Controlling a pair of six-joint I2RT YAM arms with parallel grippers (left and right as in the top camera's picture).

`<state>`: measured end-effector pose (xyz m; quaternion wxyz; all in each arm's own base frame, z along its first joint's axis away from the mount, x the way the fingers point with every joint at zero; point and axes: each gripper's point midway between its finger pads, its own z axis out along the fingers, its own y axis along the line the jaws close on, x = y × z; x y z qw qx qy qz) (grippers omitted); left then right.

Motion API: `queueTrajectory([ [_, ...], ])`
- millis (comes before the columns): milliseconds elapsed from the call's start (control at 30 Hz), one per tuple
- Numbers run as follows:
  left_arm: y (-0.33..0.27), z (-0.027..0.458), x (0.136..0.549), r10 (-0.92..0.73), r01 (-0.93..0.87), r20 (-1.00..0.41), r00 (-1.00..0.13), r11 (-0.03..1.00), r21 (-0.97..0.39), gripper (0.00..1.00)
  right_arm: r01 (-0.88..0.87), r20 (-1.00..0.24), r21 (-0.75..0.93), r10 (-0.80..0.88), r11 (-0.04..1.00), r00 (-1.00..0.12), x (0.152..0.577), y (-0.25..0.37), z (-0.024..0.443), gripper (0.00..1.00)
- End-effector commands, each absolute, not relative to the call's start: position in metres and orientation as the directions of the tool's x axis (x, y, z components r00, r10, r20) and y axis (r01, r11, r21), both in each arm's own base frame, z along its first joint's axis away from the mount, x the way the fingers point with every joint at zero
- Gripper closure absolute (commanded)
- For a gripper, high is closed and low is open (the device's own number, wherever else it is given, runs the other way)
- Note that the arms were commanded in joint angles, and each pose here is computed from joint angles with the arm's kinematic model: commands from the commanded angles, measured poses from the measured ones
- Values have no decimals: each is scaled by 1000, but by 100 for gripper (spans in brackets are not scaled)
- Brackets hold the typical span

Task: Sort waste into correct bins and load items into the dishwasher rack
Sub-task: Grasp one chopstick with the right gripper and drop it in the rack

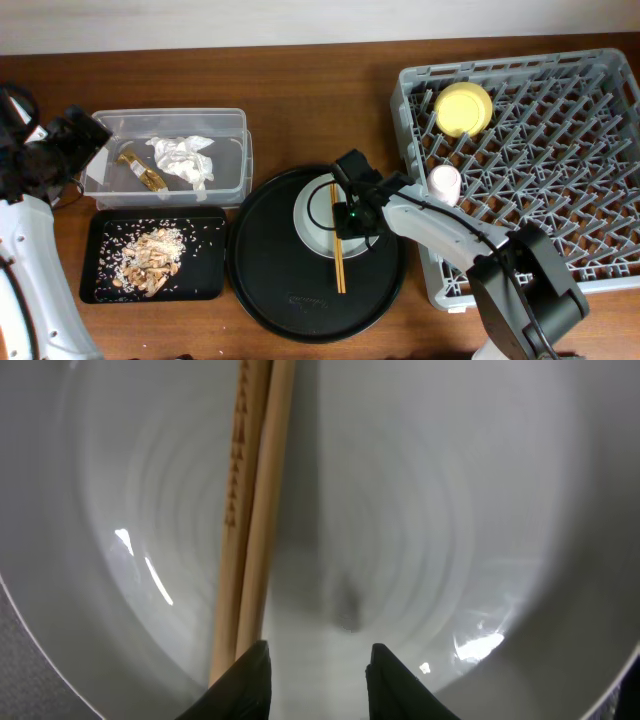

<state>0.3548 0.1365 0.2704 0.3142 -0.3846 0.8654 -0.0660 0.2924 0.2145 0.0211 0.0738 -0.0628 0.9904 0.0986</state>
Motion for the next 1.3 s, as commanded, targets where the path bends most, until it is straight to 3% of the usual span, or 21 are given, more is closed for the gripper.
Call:
queueTrajectory([
  [0, 137, 280, 354, -699, -614, -516, -496, 702, -361, 1, -137, -144, 219, -107, 966, -984, 287, 219, 22, 67],
  [200, 137, 280, 354, -699, -614, -516, -496, 702, -361, 1, -154, -220, 268, -95, 951, -971, 305, 232, 29, 67],
  [567, 137, 280, 354, -699, -614, -516, -496, 702, -361, 1, -191, -133, 200, -167, 961, -977, 270, 231, 18, 67],
  [667, 137, 280, 354, -699, -614, -516, -496, 702, -361, 1, -190, -125, 197, -168, 962, -978, 268, 230, 17, 82],
  [833, 137, 280, 354, -699, -614, -516, -496, 702, -361, 1, -187, -107, 188, -169, 964, -980, 264, 227, 16, 86],
  [967, 137, 280, 354, -699, -614, -516, -496, 702, -361, 1, -181, -129, 208, -157, 961, -979, 272, 229, 22, 96],
  [1033, 137, 280, 354, -699, -614, -516, -496, 702, -361, 1, -187, -170, 224, -151, 957, -974, 290, 229, 49, 96],
  [1133, 137, 280, 354, -699, -614, -516, -496, 702, -361, 1, -263, -283, 186, -205, 947, -937, 325, 202, 130, 96],
  [1200, 137, 280, 354, -699, -614, -516, -496, 702, -361, 1, -142, -353, 52, -115, 989, -929, 350, 136, 177, 96],
  [1267, 137, 280, 354, -699, -614, -516, -496, 702, -361, 1, -186, -357, -37, -187, 982, -915, 353, 90, 192, 96],
])
